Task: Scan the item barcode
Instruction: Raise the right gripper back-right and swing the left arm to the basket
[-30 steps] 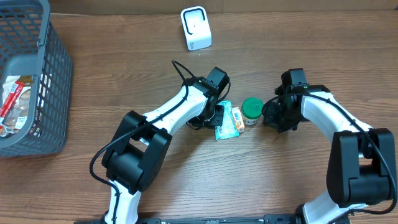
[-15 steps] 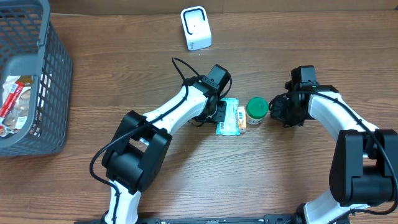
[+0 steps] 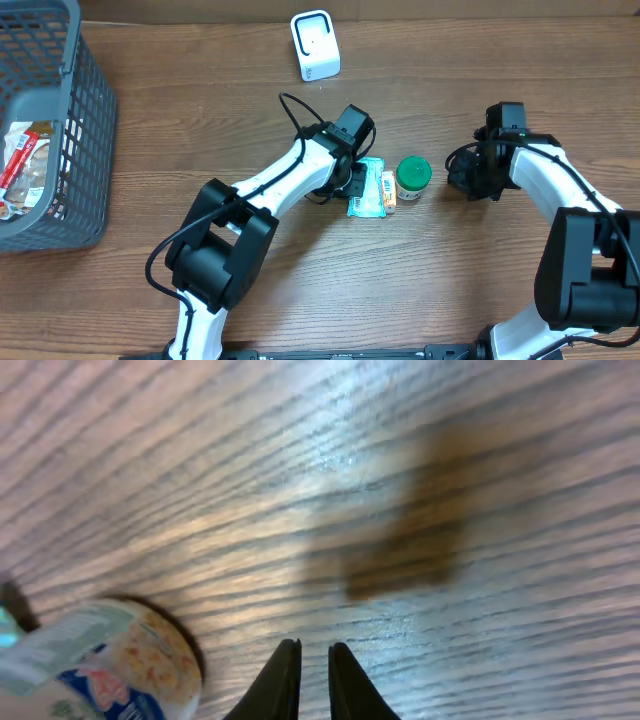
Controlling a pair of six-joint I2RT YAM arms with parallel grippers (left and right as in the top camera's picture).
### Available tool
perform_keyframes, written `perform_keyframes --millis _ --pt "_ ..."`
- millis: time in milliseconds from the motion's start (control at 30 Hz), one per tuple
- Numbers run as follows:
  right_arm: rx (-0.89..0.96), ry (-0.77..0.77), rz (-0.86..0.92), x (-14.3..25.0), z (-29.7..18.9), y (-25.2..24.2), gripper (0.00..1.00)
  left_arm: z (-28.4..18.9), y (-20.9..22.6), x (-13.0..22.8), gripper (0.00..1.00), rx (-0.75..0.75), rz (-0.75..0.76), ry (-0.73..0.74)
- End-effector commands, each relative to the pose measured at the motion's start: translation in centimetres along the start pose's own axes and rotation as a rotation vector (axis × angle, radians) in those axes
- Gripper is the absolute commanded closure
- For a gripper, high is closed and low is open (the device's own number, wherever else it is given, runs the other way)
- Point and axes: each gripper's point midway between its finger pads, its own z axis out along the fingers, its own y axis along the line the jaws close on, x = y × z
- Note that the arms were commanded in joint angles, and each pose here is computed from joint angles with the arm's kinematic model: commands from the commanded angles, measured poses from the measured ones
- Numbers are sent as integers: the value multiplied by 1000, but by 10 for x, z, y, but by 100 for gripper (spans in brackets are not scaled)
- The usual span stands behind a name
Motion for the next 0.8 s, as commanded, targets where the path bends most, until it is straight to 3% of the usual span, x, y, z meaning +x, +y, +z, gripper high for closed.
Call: perform_keyframes --millis 0,167,300,333,367,467,567,767 --pt "-47 -111 -60 -31 -43 18 86 -9 -3 -2 96 6 27 -18" --pt "-75 -194 -76 -53 -98 37 75 -29 -1 -16 93 10 95 -45" --pt "-94 -252 -88 -66 -127 48 10 -65 22 -41 85 -122 88 -99" --pt "-97 -260 -89 -69 -129 49 0 -76 31 -49 83 -171 80 -121" --pt "-100 -267 -90 -70 -129 49 0 -107 51 -66 81 -284 56 -177" --pt "-99 -265 -90 -70 -128 49 0 -153 70 -88 79 -366 29 -250" --pt "-110 -259 -87 -69 -128 51 0 -219 98 -113 28 -456 -42 -376" --pt "-148 -254 -91 -68 -129 57 0 -290 133 -139 12 -493 -2 -498"
